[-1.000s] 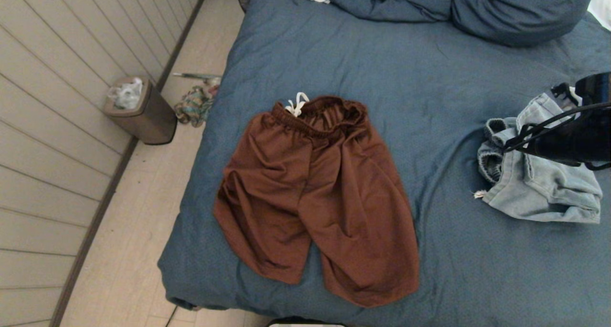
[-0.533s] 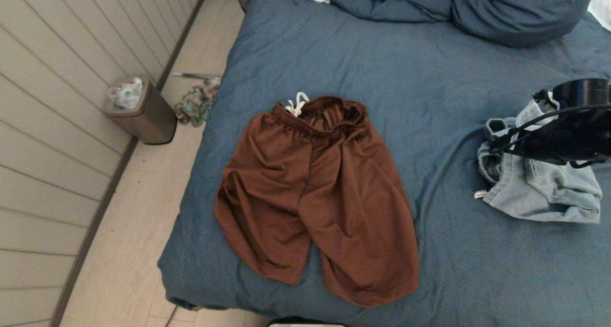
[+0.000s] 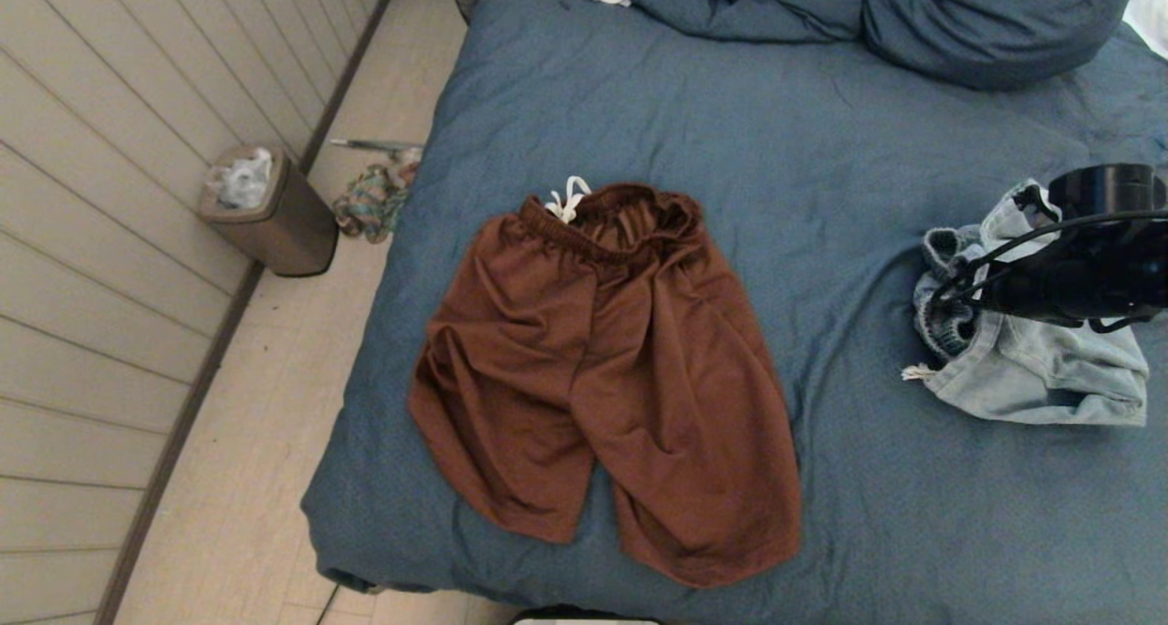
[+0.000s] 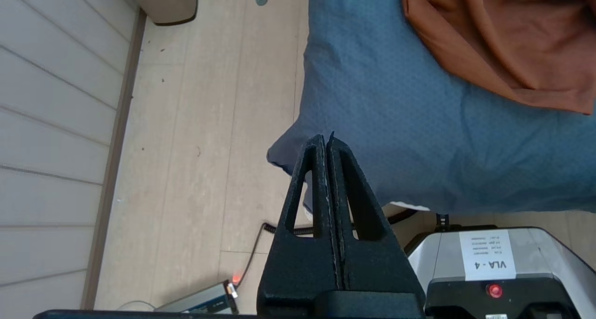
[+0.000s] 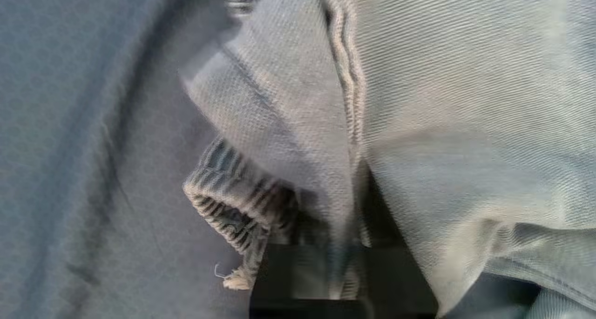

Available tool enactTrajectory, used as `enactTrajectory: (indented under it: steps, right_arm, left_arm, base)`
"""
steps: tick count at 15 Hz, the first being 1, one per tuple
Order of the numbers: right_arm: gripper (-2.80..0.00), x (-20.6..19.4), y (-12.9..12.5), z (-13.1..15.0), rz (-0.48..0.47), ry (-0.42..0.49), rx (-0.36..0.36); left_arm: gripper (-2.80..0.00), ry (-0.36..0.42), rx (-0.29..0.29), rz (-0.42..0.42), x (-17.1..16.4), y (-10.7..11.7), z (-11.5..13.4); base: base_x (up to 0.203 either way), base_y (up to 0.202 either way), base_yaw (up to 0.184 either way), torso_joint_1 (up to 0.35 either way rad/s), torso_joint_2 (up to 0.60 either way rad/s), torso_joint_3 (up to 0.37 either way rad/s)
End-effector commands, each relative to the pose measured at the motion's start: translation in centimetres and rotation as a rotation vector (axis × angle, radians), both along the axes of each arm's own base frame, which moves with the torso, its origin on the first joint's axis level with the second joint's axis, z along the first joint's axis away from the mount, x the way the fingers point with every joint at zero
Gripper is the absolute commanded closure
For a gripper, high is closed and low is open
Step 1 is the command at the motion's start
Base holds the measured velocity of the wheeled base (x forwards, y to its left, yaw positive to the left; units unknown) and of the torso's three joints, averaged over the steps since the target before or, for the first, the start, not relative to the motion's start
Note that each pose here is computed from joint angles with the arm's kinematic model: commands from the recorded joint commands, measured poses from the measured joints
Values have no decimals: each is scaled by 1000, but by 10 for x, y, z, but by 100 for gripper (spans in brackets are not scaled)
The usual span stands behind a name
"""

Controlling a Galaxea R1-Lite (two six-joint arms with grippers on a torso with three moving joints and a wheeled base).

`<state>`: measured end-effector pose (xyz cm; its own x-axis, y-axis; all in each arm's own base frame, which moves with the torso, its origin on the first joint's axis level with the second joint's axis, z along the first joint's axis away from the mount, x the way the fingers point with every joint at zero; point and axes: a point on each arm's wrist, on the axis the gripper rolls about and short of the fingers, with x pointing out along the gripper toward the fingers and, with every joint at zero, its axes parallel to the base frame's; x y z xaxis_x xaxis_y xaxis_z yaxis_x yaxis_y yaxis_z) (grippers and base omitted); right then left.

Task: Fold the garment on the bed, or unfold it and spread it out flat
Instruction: Unford the blue shorts

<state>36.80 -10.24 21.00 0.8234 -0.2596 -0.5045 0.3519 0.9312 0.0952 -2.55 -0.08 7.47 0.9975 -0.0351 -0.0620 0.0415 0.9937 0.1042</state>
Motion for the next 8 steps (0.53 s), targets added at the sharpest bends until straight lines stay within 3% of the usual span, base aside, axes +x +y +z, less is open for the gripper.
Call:
enactTrajectory:
  steps: [1,4,8]
  right_arm:
    - [0,-7,6,9,10,-18,0]
    - [0,-36,37,49,75,-116,-15]
    - [0,-101,121,107,319,-174,39]
  left_arm:
    - [0,4,1,0,0,0,0]
    - [0,4,1,1,0,0,0]
    - [0,3,1,0,0,0,0]
  base:
    - [0,0,0,0,0,0]
    - [0,0,0,0,0,0]
    - [0,0,0,0,0,0]
